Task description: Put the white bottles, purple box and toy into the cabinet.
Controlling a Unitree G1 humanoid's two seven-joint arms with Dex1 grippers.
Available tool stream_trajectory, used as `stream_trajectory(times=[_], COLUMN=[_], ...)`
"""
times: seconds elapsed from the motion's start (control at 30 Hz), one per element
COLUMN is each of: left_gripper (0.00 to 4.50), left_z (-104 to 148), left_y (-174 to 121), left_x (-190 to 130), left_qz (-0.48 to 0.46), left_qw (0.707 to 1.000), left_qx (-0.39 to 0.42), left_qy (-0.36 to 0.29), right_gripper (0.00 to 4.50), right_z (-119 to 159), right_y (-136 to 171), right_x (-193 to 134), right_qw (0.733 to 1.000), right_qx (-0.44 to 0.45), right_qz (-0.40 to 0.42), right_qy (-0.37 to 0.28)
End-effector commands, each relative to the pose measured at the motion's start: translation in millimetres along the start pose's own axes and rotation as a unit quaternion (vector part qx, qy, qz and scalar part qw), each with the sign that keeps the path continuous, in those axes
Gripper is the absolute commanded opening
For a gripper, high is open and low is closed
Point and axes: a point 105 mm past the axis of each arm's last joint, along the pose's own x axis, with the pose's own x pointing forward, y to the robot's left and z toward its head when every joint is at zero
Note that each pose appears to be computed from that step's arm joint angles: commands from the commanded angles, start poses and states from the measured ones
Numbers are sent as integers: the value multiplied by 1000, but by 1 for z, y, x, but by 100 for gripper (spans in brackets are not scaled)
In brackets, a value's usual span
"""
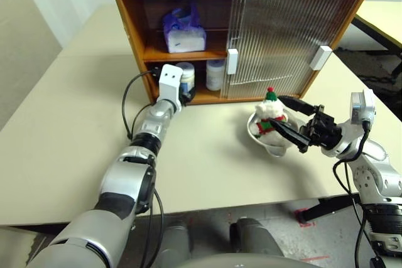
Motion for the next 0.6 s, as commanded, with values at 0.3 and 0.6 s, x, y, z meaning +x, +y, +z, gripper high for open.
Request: stream_trajectory(times=[0.3,0.6], left_gripper=[308,446], left_z=[13,9], left_y=[5,-1], left_x=[7,8], left_qz=[28,27], left_qw=[1000,1000], left_qx=[-1,-11], left_qy=[0,7], right_gripper=[450,450], right_z=[2,2], right_y=[-1,-2], right_x=[-5,-8], right_qw=[1000,1000], right_qx=[-6,-7], right_qz=[-3,-3], right_qy=[6,8])
